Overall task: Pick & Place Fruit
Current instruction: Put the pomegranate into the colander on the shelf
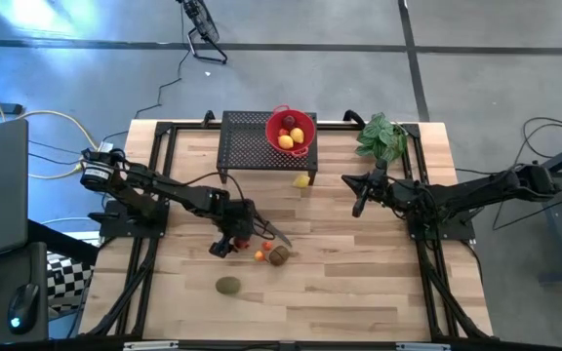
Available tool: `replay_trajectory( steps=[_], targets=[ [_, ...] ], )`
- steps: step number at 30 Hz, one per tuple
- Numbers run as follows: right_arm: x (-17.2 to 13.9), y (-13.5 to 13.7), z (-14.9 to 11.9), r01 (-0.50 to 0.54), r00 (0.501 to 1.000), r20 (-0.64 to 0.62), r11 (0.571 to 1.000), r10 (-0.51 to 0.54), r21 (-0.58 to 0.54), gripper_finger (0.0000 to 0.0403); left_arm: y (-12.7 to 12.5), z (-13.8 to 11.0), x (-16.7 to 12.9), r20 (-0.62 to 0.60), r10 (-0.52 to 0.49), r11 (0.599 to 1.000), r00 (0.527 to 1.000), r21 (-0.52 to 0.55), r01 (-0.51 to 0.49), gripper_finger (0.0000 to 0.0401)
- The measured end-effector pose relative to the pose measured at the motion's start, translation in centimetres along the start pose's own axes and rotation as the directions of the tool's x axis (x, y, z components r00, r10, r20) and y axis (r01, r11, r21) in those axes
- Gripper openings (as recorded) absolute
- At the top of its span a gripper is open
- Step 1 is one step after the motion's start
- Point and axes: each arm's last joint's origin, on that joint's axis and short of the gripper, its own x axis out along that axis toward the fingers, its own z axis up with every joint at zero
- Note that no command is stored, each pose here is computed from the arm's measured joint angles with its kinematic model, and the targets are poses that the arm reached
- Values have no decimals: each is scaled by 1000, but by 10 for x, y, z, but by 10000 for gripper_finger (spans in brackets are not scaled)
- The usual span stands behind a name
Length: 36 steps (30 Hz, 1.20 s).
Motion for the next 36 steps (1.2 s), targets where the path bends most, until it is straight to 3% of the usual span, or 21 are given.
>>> replay_trajectory(
  steps=[20, 36],
  targets=[
    [0, 0, 0, 1, 1000, -3, 1000, -1, -2, 3, 0, 0, 0, 3, 0, 1000, 1000, 3, 0, 321],
    [0, 0, 0, 1, 1000, -4, 1000, -1, -3, 3, 0, 0, 0, -1, 14, 1000, 1000, 0, -14, 246]
  ],
)
